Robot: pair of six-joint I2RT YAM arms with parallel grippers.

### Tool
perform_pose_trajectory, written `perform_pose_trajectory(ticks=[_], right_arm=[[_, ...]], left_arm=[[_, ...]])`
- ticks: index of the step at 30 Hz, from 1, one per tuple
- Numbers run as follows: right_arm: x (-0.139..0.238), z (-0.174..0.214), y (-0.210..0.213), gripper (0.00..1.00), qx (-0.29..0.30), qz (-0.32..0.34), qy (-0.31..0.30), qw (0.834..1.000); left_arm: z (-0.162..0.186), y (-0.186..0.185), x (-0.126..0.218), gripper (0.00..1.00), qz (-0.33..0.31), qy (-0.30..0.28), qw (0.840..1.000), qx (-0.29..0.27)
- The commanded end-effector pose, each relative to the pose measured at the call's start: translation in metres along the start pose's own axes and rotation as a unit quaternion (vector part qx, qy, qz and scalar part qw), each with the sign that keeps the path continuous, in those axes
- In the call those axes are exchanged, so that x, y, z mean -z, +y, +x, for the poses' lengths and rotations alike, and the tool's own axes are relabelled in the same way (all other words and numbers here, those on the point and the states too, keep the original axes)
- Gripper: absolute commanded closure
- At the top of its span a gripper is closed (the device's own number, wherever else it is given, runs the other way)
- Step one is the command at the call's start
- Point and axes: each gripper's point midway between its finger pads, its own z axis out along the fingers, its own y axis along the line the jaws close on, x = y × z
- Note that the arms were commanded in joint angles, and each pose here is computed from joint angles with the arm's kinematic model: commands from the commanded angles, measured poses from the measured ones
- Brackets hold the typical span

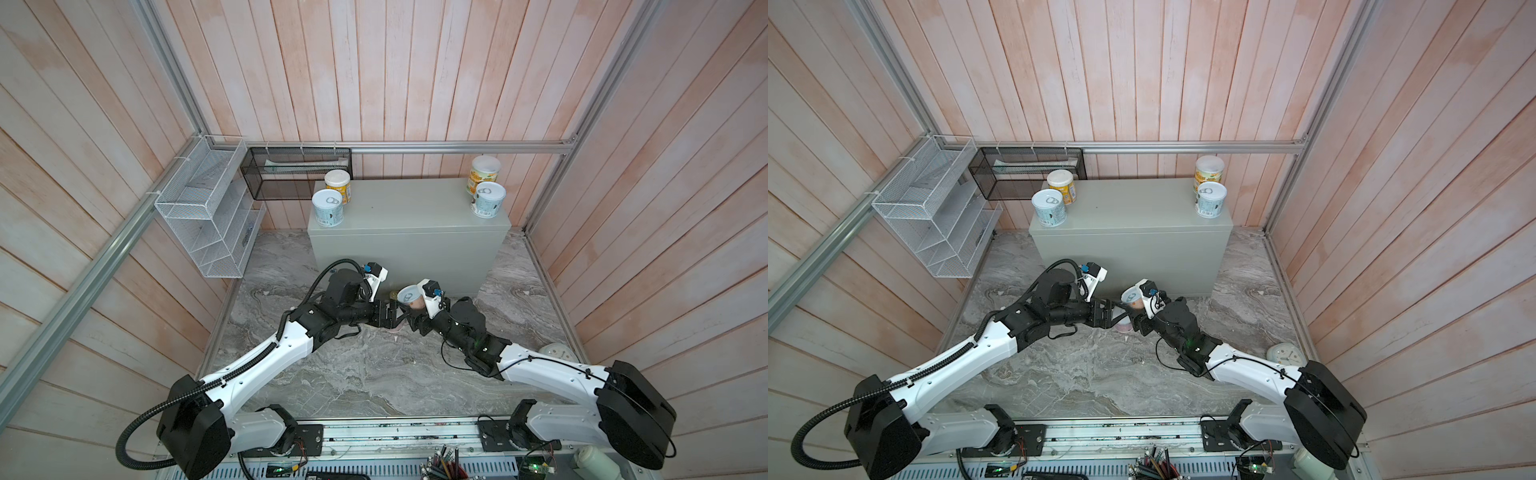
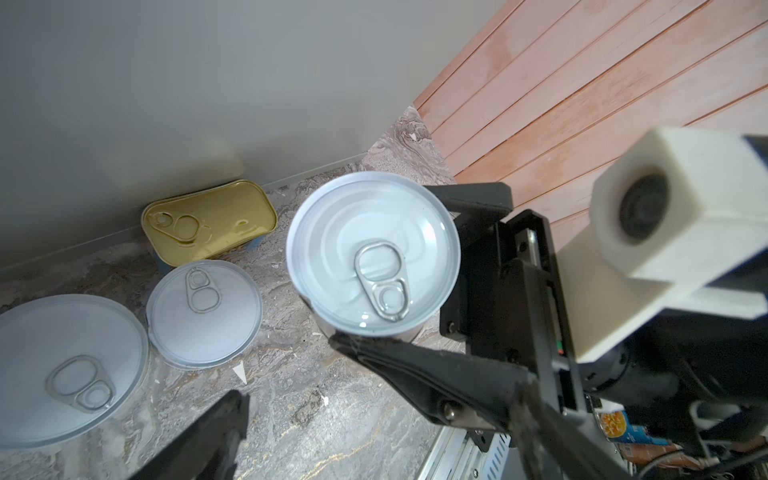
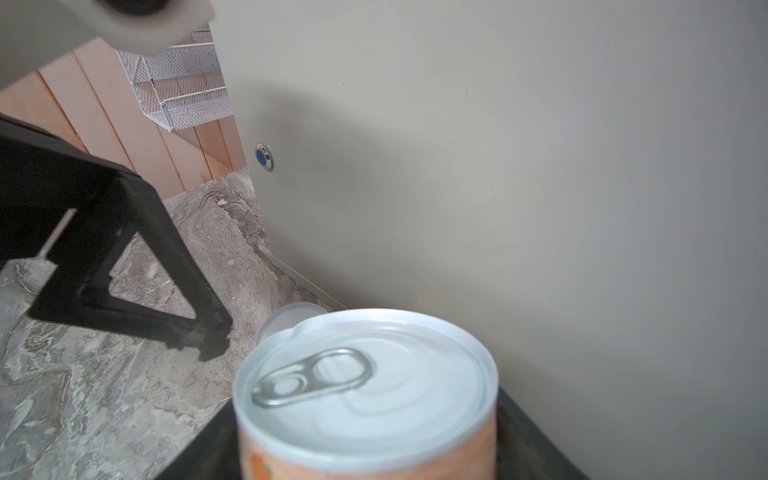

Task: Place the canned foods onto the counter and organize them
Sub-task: 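Open the left gripper and withdraw while the right gripper lifts the can, then raise the can with the right gripper onto the cabinet top beside the green-labelled can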

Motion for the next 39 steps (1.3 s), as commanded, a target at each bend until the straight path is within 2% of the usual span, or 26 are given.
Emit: perform_pose_trajectory(ticks=[1, 13, 22, 26, 34, 39], right_arm=[[0.011, -0.042, -0.008, 0.46, -0.010, 0.022, -0.060, 0.998], [0.063, -0.062, -0.024, 0.45, -0.031, 0.051, -0.090, 0.994], [0.089, -0.087, -0.035, 0.44, -0.035, 0.074, -0.113, 0.990], [0.099, -0.109, -0.036, 0.44, -0.045, 0.073, -0.126, 0.988], [0.112, -0.153, -0.033, 0.43, -0.037, 0.064, -0.152, 0.986], [0.115, -0.198, -0.031, 0.43, -0.041, 0.049, -0.179, 0.982]], left_arm=[[-0.004, 0.005, 0.007, 0.00, -0.013, -0.028, 0.999, -0.013], [-0.015, 0.036, 0.011, 0.00, -0.064, -0.117, 0.991, -0.027], [-0.008, 0.054, 0.011, 0.00, -0.088, -0.150, 0.983, -0.063], [-0.009, 0.057, 0.015, 0.00, -0.088, -0.183, 0.976, -0.077], [-0.002, 0.074, 0.012, 0.00, -0.107, -0.233, 0.954, -0.156], [0.014, 0.075, 0.002, 0.00, -0.090, -0.218, 0.957, -0.169]])
